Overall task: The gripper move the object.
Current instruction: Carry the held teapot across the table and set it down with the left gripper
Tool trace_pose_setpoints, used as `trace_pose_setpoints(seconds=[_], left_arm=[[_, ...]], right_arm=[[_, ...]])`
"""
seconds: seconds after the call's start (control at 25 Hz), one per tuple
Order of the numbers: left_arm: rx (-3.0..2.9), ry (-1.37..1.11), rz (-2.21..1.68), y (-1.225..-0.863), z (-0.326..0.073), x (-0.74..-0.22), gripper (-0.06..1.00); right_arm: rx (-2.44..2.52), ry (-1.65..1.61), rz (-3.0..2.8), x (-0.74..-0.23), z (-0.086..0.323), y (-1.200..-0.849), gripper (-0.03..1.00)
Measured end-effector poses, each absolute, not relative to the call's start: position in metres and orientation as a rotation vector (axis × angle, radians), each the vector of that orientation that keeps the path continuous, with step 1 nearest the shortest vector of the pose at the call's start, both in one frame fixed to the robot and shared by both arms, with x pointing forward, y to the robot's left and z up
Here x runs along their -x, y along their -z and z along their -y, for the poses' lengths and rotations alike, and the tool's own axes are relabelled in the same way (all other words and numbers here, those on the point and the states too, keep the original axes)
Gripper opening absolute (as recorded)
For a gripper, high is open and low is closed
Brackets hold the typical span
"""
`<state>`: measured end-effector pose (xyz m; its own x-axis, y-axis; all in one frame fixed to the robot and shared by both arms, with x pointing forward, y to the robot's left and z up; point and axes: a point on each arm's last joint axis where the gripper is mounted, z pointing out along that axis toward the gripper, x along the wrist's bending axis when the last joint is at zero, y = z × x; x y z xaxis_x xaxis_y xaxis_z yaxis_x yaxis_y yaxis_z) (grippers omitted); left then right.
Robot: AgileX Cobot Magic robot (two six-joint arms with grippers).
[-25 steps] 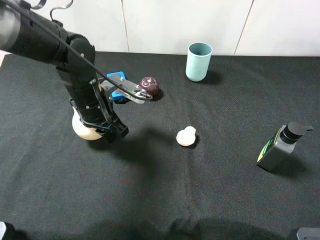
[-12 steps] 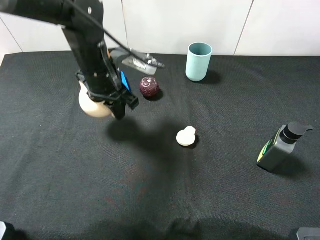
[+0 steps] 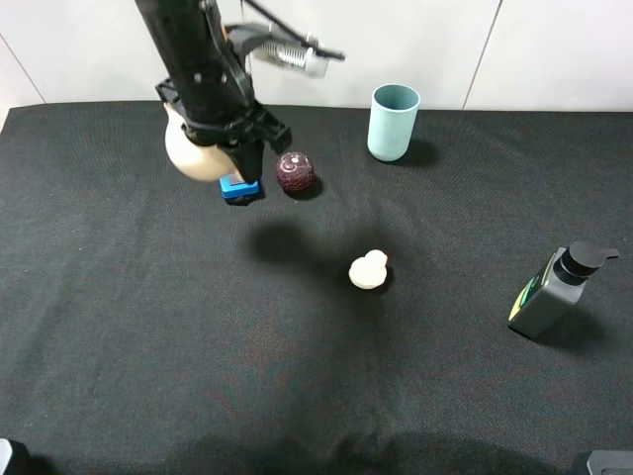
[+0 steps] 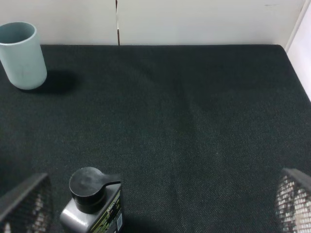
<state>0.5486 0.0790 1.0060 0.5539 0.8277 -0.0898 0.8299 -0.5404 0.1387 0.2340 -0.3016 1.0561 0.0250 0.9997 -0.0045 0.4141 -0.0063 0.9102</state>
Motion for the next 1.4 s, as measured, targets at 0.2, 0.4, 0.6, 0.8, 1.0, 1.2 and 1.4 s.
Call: trace_pose_setpoints(seconds=[0.2,0.4,0.6,0.8,1.0,1.2,1.4], left_arm=[[-2.595,-0.033,-1.367,-1.027,-0.066,-0.553,0.43],[-2.626,-0.025,-1.326,-1.033,-0.043,-0.561,0.43],[-2.651,-0.022,-1.254,-1.032,-0.010,-0.569,0.43],[-2.648,-0.036,-1.185,-1.033,0.021,-0.572,0.43],[-2.633,-0.045,-1.130,-1.031,0.047,-0.570,0.43],[-2.631,-0.050,-1.091,-1.028,0.064,-0.563,0.43],[-2.609,-0.062,-1.045,-1.023,0.082,-0.555,0.43]], right_arm=[[-1.529,-0.958,-1.495,-0.234,0.302,-1.056,0.69],[-1.529,-0.959,-1.495,-0.234,0.302,-1.056,0.69],[-1.529,-0.959,-1.495,-0.234,0.302,-1.056,0.69],[-1.529,-0.959,-1.495,-0.234,0.302,-1.056,0.69],[-1.529,-0.959,-1.495,-0.234,0.302,-1.056,0.69],[-1.529,-0.959,-1.495,-0.234,0.302,-1.056,0.69],[-1.529,-0.959,-1.495,-0.234,0.302,-1.056,0.69]])
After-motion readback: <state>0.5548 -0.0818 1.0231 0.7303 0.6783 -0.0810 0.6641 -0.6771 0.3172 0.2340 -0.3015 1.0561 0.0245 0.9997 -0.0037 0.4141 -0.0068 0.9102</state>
